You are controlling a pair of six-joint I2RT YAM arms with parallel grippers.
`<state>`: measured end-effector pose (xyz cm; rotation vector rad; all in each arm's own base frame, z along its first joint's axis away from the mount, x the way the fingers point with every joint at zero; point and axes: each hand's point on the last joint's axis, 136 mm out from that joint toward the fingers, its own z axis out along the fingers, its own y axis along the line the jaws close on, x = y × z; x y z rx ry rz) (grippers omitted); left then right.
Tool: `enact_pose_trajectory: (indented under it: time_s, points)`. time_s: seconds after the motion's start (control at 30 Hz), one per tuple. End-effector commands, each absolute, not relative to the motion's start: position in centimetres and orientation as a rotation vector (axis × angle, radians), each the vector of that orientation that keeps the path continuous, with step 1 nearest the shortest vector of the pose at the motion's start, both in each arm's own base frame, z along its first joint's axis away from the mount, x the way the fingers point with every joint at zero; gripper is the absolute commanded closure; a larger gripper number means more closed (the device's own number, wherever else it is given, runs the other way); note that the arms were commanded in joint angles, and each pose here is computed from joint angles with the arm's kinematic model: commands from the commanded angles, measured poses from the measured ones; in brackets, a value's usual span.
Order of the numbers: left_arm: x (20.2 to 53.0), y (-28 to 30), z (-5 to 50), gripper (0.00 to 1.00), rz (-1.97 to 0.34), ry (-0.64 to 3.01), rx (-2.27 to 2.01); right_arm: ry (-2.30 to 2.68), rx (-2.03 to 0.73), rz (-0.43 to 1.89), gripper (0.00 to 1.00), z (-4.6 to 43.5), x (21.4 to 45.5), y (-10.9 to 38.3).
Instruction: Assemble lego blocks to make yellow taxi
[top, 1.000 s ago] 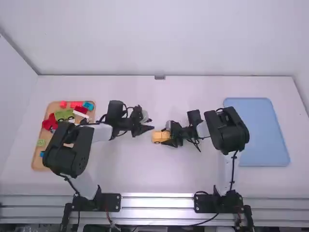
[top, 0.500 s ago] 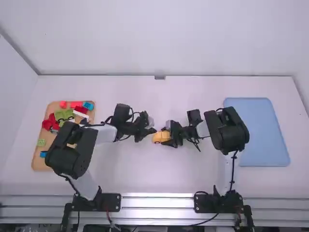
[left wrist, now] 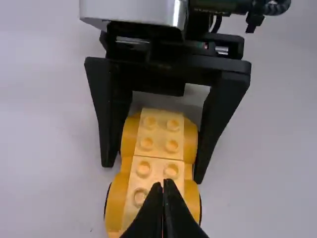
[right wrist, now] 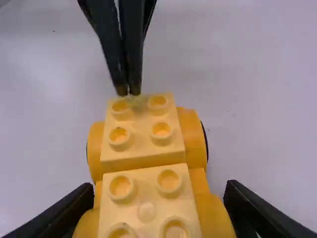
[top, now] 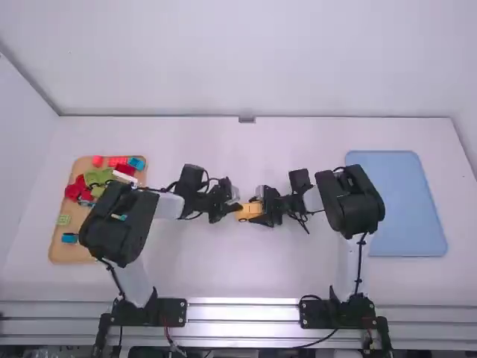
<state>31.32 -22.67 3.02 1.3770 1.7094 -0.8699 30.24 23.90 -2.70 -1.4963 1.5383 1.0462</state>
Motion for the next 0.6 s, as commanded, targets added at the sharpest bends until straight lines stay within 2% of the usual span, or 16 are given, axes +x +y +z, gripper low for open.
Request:
enact_pose_trajectory:
  time_s: [0.0,0.57]
  points:
    - [30.9,-23.2,3.3,0.98,-0.902,1.670,1.396,1.540,-1.494,1.062,0.30,-2.8,30.3,24.1]
    - [31.3,-23.9,1.8,0.98,-0.904,1.691,1.414,1.538,-1.494,1.061,0.30,-2.8,30.3,24.1]
